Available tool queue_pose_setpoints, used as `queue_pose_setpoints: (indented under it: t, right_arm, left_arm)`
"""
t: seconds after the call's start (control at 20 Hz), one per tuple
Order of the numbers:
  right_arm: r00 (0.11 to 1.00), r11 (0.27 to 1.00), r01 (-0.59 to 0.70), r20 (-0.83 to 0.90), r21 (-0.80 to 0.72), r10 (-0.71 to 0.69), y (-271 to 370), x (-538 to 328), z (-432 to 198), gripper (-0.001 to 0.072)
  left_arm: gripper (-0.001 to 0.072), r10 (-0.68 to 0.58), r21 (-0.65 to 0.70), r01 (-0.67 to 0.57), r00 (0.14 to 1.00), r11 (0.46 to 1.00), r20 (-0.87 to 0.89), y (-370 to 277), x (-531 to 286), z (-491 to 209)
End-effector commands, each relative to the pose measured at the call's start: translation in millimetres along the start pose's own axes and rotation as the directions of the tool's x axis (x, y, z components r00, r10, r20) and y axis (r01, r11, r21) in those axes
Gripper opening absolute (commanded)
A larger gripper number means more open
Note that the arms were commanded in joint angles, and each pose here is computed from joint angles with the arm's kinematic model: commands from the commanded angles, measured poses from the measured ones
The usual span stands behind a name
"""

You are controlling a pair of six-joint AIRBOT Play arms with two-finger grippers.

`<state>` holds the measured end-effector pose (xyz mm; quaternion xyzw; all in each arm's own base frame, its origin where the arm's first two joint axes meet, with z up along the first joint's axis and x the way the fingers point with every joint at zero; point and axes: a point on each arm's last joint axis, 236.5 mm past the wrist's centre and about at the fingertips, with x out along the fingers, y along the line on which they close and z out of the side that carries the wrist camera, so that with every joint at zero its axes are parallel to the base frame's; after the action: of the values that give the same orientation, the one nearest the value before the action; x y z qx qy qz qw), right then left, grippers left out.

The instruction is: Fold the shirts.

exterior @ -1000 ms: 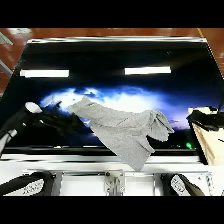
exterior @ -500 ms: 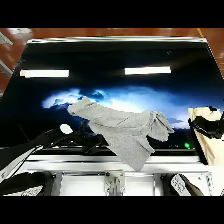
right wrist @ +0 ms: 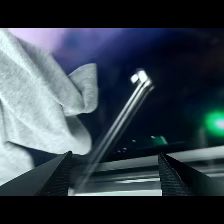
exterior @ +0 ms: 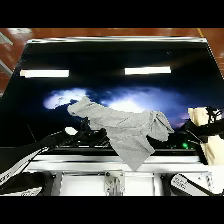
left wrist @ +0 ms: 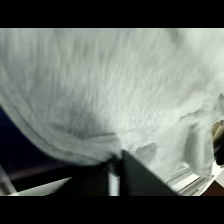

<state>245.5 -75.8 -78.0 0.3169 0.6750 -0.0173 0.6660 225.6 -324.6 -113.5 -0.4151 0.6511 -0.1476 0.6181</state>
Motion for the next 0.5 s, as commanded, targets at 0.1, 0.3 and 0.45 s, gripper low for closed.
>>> queue_pose_setpoints:
  t: [0.1, 0.3, 0.45]
  right_arm:
    - [0.994, 0.994, -0.107, -0.031, 0.026, 0.108, 14, 25, 9, 0.066]
    - [0.994, 0.994, -0.105, 0.013, 0.004, 0.105, 25, 40, 26, 0.0653]
    - [0.998, 0.996, -0.07, 0.002, -0.064, 0.07, 39, 65, 32, 0.0612]
  left_arm:
    - [0.0034, -0.063, 0.243, 0.047, 0.996, 0.969, 0.057, -26, -12, 10]
    - [0.0033, -0.151, 0.31, 0.1, 0.978, 0.945, 0.144, -58, -49, 31]
    - [0.0034, -0.219, 0.33, 0.147, 0.956, 0.933, 0.195, -79, -77, 42]
